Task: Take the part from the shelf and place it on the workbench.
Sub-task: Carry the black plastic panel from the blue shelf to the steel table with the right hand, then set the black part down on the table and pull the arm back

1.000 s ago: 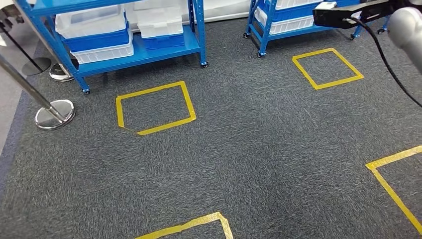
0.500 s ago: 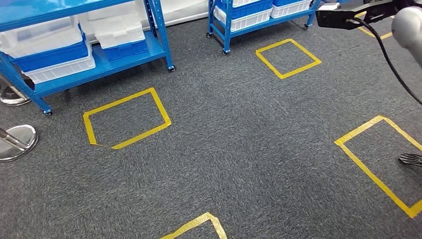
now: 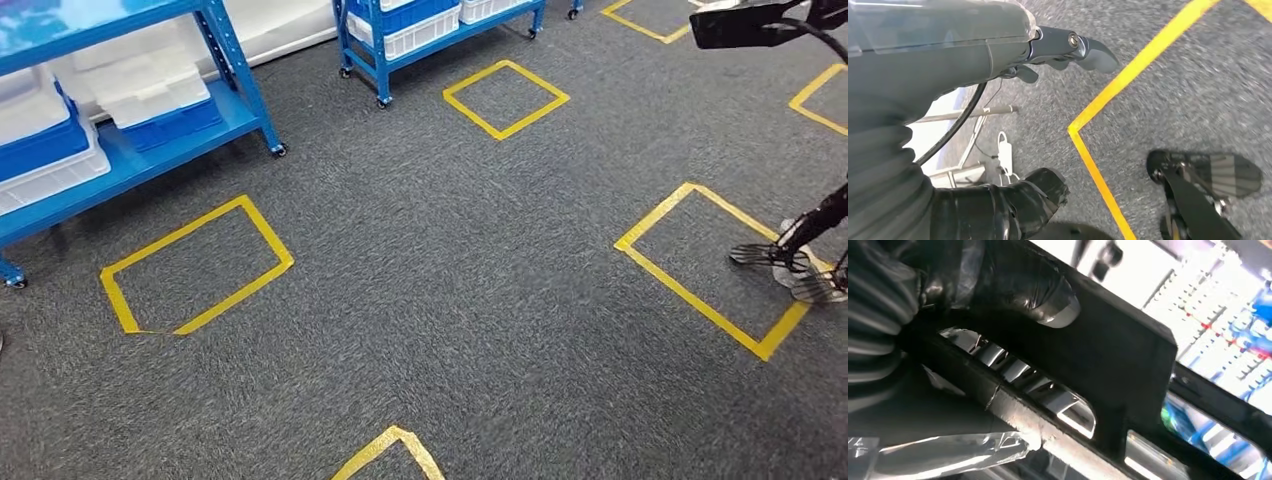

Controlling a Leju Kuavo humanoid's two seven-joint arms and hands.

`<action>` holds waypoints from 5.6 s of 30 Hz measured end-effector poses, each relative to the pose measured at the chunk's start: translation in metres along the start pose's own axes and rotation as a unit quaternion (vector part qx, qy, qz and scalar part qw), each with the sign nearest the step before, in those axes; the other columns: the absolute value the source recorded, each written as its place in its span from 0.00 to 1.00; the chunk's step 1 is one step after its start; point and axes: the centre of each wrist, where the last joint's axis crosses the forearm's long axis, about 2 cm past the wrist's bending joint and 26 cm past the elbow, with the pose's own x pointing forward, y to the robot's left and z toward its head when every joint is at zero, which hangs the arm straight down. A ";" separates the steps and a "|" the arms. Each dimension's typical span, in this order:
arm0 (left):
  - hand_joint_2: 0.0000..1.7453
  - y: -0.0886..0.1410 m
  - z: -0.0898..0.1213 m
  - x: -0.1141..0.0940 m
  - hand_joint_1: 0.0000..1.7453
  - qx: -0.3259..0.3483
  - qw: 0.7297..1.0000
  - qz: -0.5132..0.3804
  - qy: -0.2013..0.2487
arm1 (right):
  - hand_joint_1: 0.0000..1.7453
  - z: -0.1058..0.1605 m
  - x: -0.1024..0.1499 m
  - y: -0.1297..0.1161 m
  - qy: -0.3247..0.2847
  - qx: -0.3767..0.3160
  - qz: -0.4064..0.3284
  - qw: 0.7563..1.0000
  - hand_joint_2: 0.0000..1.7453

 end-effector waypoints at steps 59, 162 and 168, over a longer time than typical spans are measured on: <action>1.00 0.002 0.000 0.001 0.00 -0.011 1.000 -0.013 -0.006 | 1.00 0.057 -0.036 -0.047 0.003 -0.022 0.046 0.999 1.00; 1.00 -0.001 0.000 0.000 0.00 -0.004 0.999 -0.029 -0.014 | 1.00 0.094 -0.052 0.100 -0.049 0.041 -0.006 0.998 1.00; 1.00 0.000 0.000 0.002 0.00 0.001 0.999 -0.031 -0.015 | 1.00 0.094 -0.049 0.122 -0.048 0.051 -0.011 0.997 1.00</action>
